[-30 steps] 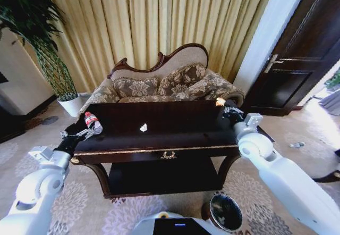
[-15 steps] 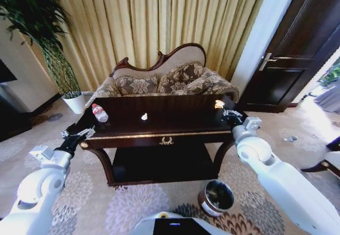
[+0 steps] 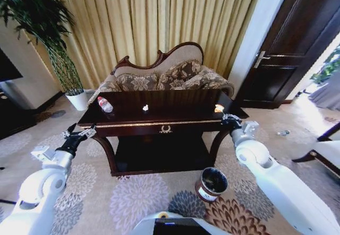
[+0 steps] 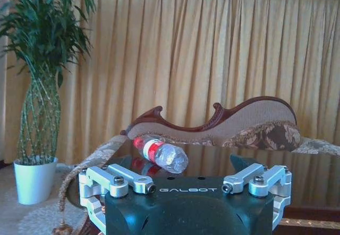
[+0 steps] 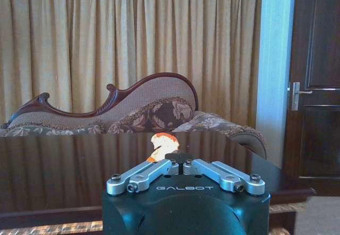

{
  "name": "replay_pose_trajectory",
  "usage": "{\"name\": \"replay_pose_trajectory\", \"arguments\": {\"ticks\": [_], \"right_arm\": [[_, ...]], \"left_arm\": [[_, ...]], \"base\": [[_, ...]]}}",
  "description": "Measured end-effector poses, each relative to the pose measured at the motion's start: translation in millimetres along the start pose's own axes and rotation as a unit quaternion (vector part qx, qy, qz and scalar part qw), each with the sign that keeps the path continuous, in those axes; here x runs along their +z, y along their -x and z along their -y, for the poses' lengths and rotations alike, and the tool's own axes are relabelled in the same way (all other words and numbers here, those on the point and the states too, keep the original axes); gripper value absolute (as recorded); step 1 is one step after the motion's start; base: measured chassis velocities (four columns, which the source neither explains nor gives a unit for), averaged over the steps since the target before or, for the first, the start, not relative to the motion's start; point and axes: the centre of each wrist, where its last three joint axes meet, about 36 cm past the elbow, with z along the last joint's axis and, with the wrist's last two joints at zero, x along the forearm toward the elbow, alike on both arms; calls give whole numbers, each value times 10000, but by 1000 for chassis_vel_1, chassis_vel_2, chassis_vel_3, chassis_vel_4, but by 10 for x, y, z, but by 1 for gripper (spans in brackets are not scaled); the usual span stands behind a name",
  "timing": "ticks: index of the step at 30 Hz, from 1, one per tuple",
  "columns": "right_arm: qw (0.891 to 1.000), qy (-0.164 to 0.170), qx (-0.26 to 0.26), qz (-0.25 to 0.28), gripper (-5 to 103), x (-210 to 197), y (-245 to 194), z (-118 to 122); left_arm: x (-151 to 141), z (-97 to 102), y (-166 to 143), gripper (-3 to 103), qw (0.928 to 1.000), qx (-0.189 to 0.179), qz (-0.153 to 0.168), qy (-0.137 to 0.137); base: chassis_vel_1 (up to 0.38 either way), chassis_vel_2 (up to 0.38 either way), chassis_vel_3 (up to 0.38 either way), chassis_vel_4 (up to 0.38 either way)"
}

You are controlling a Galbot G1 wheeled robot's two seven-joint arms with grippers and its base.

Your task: Move to the front of the table and place the trash on the table into the trash bin.

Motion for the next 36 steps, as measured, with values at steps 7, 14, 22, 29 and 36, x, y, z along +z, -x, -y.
{"name": "replay_pose_trajectory", "arguments": {"ticks": [7, 14, 22, 29, 36], "right_arm": [[9999, -76, -18, -102, 0, 117, 30, 2], [9994, -111, -14, -340, 0, 279, 49, 15], [9945, -589, 201, -847, 0, 885, 31, 248], [9859, -567, 359, -1531, 0, 1377, -65, 357], [9748, -633, 508, -2079, 0, 1961, -116, 402]], "left_arm": [[9, 12, -6, 100, 10000, -8, 28, 10], [8, 7, -23, 100, 10000, -33, 40, -1], [19, 0, -58, 100, 9999, -76, 51, -40], [56, -3, -64, 100, 9998, -128, 58, -112], [49, -9, -68, 100, 9998, -139, 85, -116]], "base": [[169, -156, -153, 166], [42, -43, -41, 35], [0, 0, 0, 0], [0, 0, 0, 0], [0, 0, 0, 0]]}}
